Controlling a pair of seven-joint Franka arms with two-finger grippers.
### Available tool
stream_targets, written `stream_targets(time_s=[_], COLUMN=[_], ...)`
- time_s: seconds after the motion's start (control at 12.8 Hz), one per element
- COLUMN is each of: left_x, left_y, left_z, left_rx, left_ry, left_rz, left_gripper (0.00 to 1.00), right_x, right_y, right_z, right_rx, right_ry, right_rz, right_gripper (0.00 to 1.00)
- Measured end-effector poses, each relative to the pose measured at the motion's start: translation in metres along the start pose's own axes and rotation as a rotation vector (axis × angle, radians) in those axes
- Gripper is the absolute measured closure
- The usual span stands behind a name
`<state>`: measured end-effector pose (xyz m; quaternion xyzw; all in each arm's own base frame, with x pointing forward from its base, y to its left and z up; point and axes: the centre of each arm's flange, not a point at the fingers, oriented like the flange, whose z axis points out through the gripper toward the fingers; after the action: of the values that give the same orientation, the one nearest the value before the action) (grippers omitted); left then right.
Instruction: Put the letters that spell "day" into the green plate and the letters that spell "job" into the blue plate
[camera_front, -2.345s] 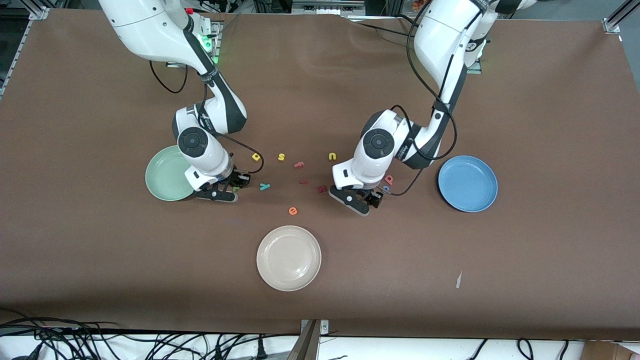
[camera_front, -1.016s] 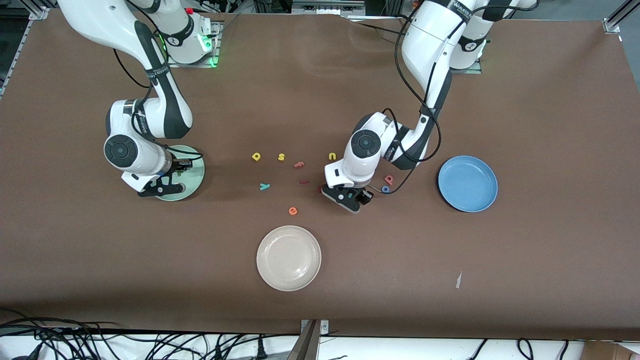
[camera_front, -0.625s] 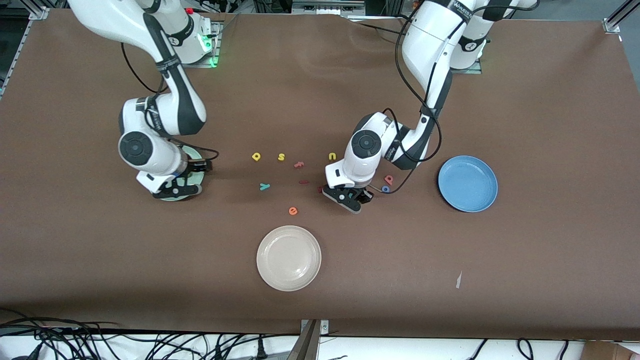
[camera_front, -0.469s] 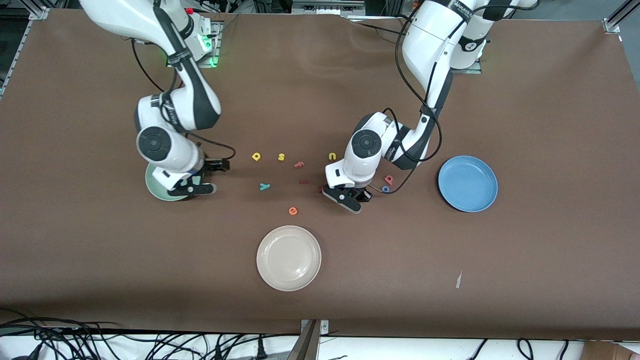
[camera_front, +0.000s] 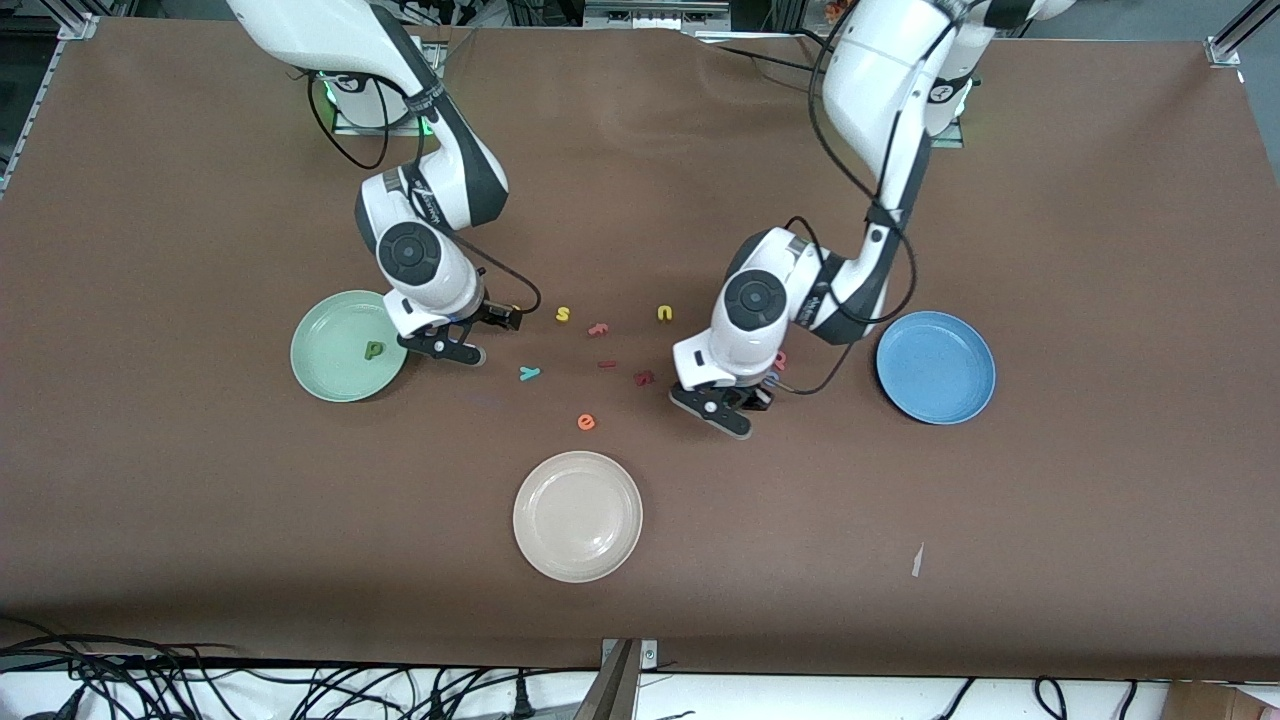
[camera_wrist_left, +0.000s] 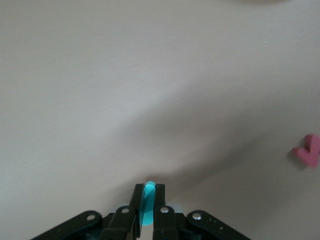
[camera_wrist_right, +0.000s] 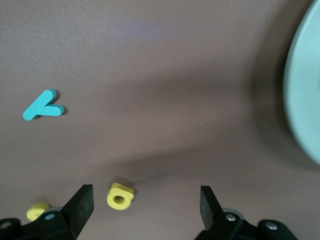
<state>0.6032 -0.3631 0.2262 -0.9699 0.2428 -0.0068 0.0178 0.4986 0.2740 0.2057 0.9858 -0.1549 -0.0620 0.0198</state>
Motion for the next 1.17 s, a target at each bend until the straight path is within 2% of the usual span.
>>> stream_targets(time_s=[0.23, 0.31, 0.39, 0.47, 0.63, 0.94, 1.02, 1.09, 1.17], left_x=[-0.012, -0.017, -0.022, -0.031, -0.062, -0.136, -0.155, -0.17, -0.183], left_y=[-0.056, -0.074, -0.096, -0.119, -0.169, -0.238, -0.244, -0.246, -0.246], left_z=[-0.058, -0.069, -0.077, -0.081, -0.075, -0.038, -0.027, -0.016, -0.005], left_rx=[-0.007, 0.024, 0.061, 0.078, 0.06, 0.024, 0.02, 0.02, 0.021], left_ry=[-0.082, -0.106, -0.119, -0.133, -0.173, -0.127, -0.11, -0.093, -0.074], left_rz=[-0.059, -0.058, -0.062, -0.078, -0.102, -0.089, -0.082, -0.075, -0.066], left_gripper=[0.89, 0.89, 0.89, 0.89, 0.89, 0.89, 0.89, 0.89, 0.89], right_x=[-0.031, -0.041, -0.045, -0.046, -0.049, -0.046, -0.045, -0.045, -0.045], right_y=[-0.009, -0.011, -0.011, -0.011, -0.014, -0.015, -0.014, -0.013, -0.013], right_z=[0.024, 0.03, 0.033, 0.034, 0.033, 0.031, 0.032, 0.033, 0.034], right_rx=[0.047, 0.056, 0.06, 0.061, 0.068, 0.091, 0.092, 0.092, 0.092], right_ry=[0.051, 0.061, 0.065, 0.067, 0.072, 0.094, 0.097, 0.098, 0.098], right_rz=[0.064, 0.069, 0.074, 0.083, 0.094, 0.103, 0.106, 0.107, 0.107], right_gripper=[0.1, 0.15, 0.16, 0.22, 0.23, 0.26, 0.31, 0.32, 0.39])
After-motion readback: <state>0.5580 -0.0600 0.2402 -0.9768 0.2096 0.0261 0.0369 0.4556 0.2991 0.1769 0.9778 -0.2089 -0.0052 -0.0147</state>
